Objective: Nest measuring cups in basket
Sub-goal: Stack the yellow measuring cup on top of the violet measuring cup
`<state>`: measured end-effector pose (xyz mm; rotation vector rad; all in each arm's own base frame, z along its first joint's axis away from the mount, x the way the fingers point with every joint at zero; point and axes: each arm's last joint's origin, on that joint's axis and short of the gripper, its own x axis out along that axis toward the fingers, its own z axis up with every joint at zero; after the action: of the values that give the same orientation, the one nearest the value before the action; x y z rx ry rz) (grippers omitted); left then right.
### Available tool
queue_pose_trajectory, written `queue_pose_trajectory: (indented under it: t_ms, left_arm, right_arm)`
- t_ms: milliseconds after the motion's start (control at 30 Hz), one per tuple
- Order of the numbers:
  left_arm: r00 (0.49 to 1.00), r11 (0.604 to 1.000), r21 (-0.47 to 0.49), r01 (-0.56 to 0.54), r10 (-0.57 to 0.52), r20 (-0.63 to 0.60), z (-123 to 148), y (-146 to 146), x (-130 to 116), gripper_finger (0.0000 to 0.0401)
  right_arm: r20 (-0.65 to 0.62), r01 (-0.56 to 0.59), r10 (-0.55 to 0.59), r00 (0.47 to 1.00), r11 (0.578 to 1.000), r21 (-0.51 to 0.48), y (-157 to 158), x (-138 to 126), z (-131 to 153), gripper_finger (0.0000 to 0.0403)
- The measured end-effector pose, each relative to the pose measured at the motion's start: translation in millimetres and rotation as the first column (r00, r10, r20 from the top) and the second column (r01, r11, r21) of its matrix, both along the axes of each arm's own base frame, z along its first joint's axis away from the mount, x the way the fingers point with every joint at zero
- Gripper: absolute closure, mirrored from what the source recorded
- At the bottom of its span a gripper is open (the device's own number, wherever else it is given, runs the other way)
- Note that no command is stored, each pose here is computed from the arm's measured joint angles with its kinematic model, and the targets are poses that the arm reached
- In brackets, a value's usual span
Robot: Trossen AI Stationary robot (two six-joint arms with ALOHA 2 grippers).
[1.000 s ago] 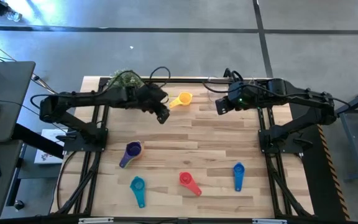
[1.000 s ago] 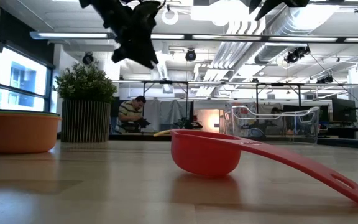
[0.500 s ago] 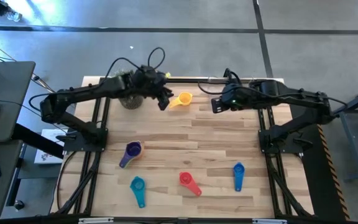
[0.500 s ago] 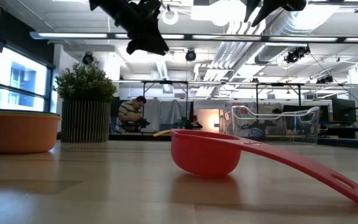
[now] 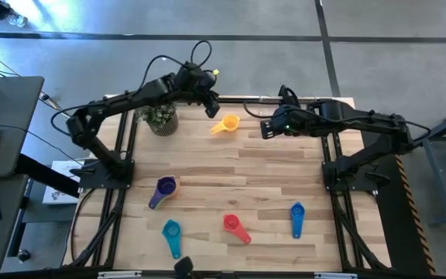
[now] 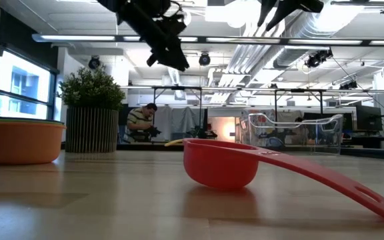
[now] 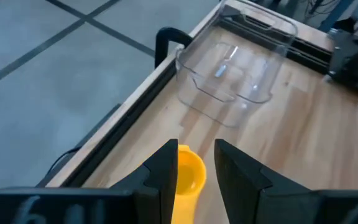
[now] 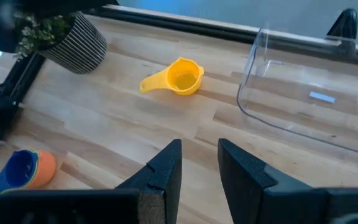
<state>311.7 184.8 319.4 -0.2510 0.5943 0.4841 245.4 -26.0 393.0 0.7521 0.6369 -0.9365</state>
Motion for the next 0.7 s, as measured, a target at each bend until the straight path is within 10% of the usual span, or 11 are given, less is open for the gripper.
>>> queue_pose_trajectory:
  t_ms: [700]
  left_arm:
    - [0.965, 0.987, -0.161, -0.021, -0.022, -0.26, -85, 47, 58, 0.0306]
  right_arm:
    - [-0.004, -0.038, 0.038, 0.999, 0.998, 0.053, -12, 0, 0, 0.0306]
